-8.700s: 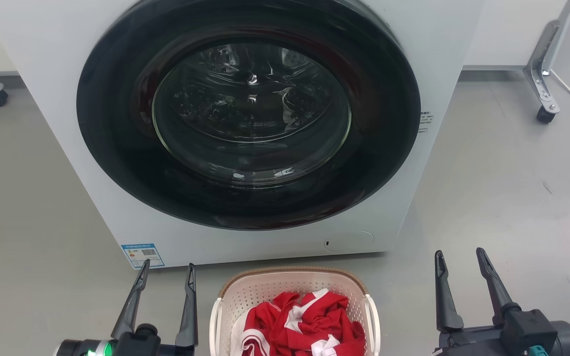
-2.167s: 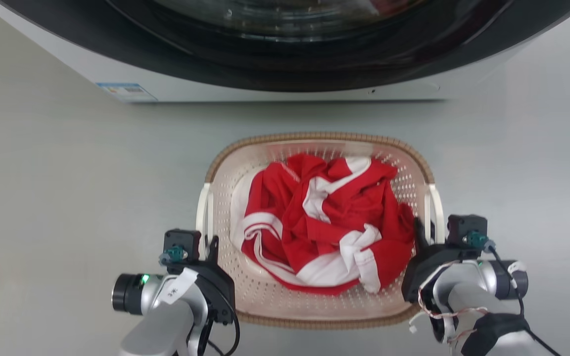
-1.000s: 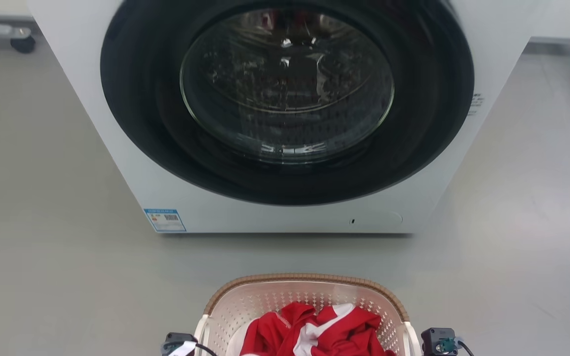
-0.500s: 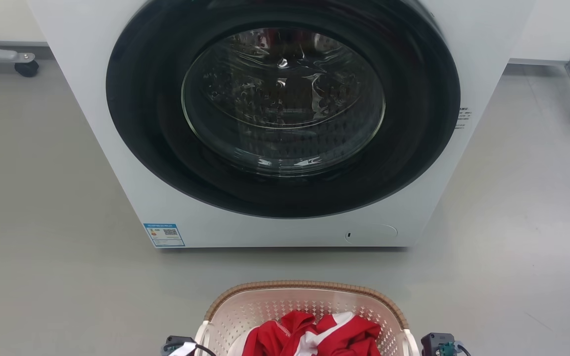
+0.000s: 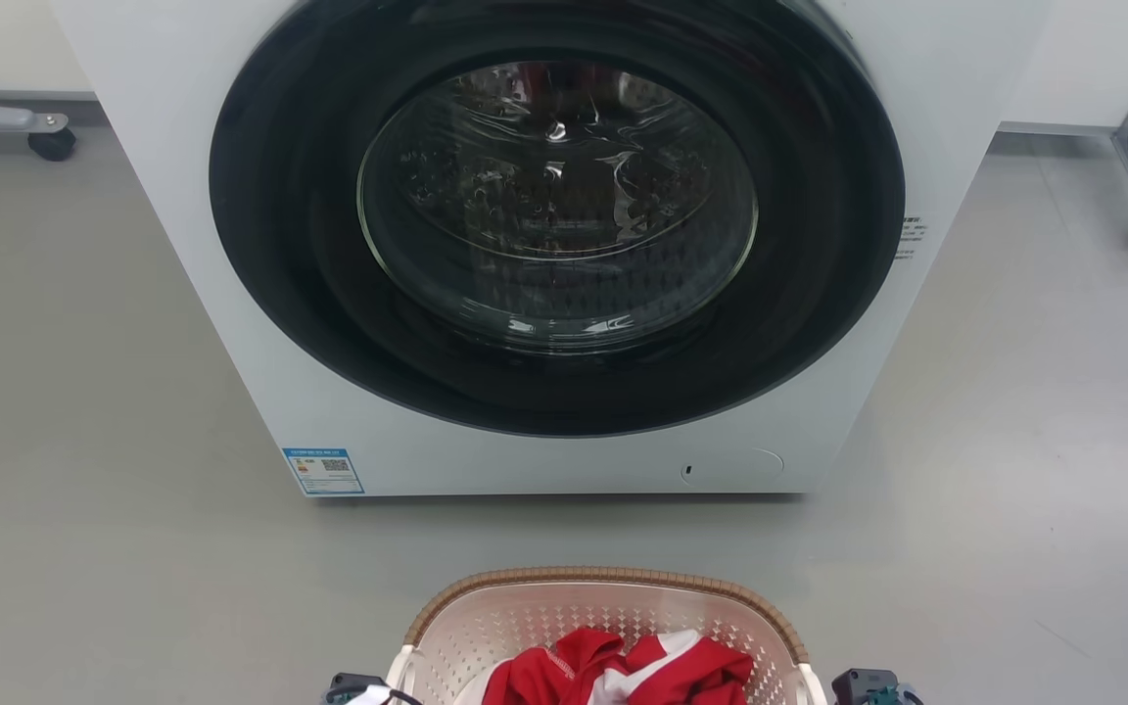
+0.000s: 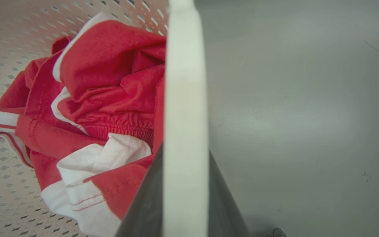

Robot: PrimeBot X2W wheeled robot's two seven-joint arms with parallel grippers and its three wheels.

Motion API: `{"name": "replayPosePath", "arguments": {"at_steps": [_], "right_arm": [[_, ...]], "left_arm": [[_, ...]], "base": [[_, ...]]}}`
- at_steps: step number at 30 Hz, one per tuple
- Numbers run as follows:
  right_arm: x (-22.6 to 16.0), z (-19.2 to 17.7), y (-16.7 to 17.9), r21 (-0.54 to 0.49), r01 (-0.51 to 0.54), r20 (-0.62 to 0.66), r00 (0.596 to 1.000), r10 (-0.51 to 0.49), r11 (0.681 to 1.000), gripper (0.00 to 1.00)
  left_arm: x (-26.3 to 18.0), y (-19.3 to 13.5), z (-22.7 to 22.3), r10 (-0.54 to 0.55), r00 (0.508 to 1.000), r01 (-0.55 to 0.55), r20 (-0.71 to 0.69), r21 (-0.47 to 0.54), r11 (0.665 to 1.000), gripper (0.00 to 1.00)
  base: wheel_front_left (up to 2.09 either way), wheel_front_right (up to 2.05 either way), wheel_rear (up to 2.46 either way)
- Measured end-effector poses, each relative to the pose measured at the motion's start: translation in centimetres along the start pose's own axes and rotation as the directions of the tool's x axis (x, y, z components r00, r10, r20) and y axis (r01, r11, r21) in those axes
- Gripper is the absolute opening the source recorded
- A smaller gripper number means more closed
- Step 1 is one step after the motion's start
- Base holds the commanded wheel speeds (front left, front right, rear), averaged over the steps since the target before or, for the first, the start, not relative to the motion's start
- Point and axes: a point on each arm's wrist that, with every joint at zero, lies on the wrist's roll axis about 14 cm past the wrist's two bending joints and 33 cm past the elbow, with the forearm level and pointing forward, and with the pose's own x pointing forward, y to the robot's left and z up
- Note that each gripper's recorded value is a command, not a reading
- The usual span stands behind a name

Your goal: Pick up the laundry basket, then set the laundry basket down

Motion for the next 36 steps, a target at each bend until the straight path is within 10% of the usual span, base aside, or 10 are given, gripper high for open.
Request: {"name": "replayPosePath", "arguments": {"at_steps": [36], "right_arm": [[-0.08,-0.96,0.16,0.003,-0.004,-0.019,1.0,0.005,1.0,0.0]], "left_arm": [[-0.12,0.0,-0.97,0.006,1.0,-0.006,-0.019,-0.012,1.0,0.0]], "base": [[0.0,0.0,0.0]]}}
